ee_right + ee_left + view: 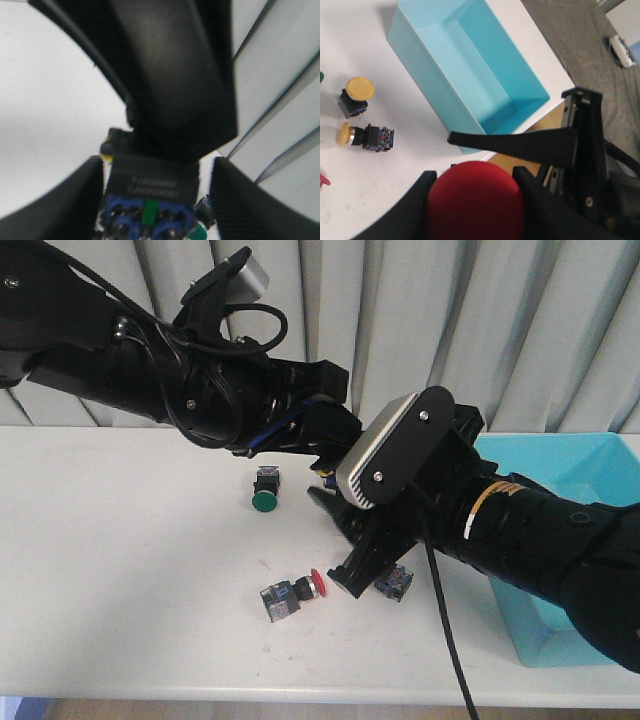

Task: Pick red and yellow buttons and place in box
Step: 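Bring the red button to the right gripper and grasp it there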

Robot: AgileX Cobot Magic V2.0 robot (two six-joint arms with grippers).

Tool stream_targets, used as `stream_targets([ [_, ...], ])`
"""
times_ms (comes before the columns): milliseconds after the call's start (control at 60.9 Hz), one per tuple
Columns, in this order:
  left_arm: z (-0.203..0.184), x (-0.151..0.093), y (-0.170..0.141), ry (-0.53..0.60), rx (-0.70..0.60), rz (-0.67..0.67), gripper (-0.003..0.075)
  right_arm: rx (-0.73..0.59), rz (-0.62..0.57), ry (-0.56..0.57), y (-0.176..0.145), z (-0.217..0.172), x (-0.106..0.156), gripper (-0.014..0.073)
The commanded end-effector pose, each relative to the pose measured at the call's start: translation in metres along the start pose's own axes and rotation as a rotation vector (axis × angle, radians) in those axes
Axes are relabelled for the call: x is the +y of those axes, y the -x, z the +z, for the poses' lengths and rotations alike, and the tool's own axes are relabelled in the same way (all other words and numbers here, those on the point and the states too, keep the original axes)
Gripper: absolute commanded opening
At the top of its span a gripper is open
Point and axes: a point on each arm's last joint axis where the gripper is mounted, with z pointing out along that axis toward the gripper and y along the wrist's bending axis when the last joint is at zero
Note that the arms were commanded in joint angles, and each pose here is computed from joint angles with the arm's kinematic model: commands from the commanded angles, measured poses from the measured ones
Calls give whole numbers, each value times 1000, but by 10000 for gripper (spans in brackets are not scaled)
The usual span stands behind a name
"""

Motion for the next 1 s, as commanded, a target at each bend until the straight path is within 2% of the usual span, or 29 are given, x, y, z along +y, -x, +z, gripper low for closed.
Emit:
stream_targets([
  [0, -23, -21, 7, -70, -90, 18, -7, -139, 33, -66, 21, -7, -10, 199],
  [115, -23, -21, 7, -70, -90, 18, -7, -133, 43, -64, 21, -7, -10, -17],
  [296, -23, -20, 8, -66, -98, 29, -6, -131, 54, -65, 20, -7, -10, -7],
  [411, -22, -20, 8, -61, -105, 120, 11, -131, 54, -65, 20, -7, -10, -7],
  [509, -22, -20, 8, -59, -103, 177, 55, -131, 54, -65, 20, -7, -10, -6],
  [657, -22, -20, 7, -56, -102, 263, 186, -130, 54, -64, 20, -7, -10, -4],
  [805, -22, -20, 7, -50, -102, 378, 374, -129, 54, -64, 20, -7, -10, -3],
  [936, -22, -20, 7, -48, -102, 388, 507, -129, 50, -64, 20, -7, -10, -3],
  [985, -22, -20, 7, -46, -101, 390, 530, -127, 54, -70, 19, -7, -11, -3],
])
